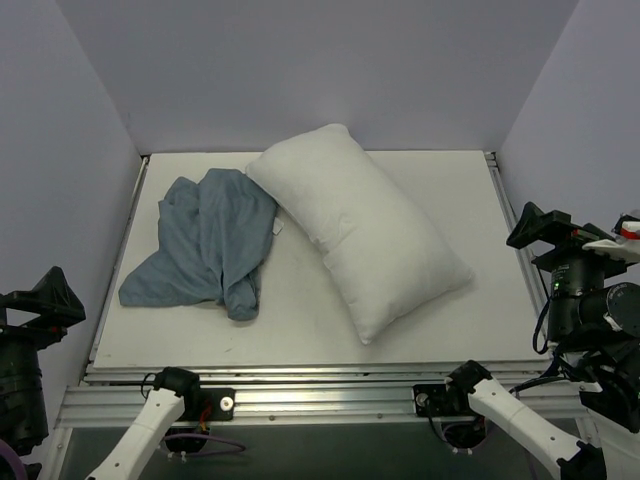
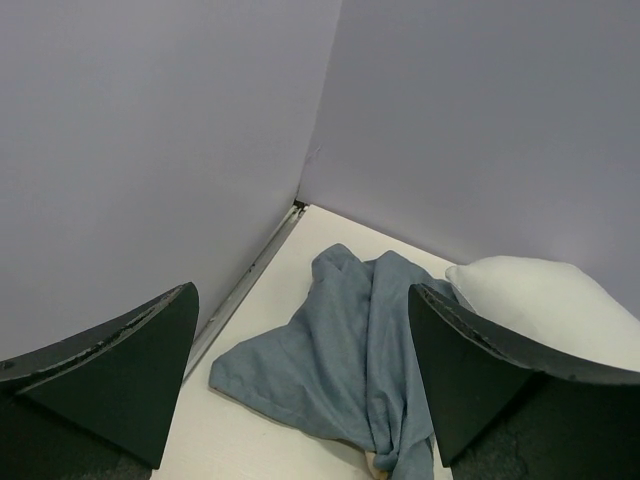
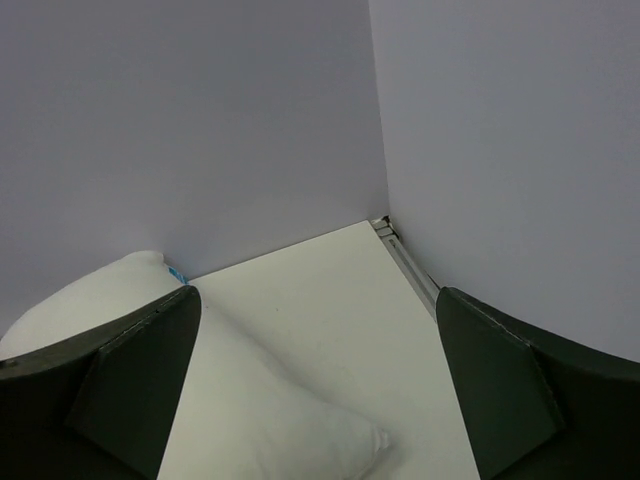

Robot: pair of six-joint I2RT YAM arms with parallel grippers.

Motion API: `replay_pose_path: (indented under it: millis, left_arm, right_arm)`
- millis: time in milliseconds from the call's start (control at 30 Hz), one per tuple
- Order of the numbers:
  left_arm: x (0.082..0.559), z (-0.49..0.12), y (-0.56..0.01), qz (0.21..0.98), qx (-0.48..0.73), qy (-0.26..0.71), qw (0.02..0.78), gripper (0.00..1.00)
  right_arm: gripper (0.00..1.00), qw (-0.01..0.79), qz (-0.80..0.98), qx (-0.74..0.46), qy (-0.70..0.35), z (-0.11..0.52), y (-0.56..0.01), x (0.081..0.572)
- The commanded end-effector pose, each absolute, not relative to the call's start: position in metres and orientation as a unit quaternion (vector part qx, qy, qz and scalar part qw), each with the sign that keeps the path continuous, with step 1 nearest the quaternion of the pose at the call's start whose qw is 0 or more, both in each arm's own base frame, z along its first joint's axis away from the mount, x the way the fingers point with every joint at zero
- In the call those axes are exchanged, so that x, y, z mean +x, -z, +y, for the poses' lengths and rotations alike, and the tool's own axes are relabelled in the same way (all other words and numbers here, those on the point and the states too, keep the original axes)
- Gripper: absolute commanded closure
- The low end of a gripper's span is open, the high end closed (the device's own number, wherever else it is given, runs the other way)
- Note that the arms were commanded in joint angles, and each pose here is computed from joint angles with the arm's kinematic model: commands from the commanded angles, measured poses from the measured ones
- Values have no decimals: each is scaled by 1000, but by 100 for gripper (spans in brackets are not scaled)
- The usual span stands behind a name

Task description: Remove the pillowcase from the pillow

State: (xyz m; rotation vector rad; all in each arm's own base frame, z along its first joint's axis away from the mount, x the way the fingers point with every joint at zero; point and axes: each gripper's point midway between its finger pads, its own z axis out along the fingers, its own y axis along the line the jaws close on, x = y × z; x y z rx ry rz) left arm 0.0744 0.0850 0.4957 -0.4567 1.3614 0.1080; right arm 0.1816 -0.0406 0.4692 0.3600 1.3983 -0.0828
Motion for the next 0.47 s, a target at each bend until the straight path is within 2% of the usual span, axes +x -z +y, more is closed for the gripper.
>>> replay_pose_path:
  millis: [0, 433]
  left_arm:
    - [72, 90, -489, 621, -217, -53, 752, 6]
    - [81, 89, -485, 625, -216, -56, 748, 6]
  right_arm:
    - [1, 758, 626, 177, 41, -48, -476, 175]
    - [2, 759, 627, 171, 36, -42, -476, 181]
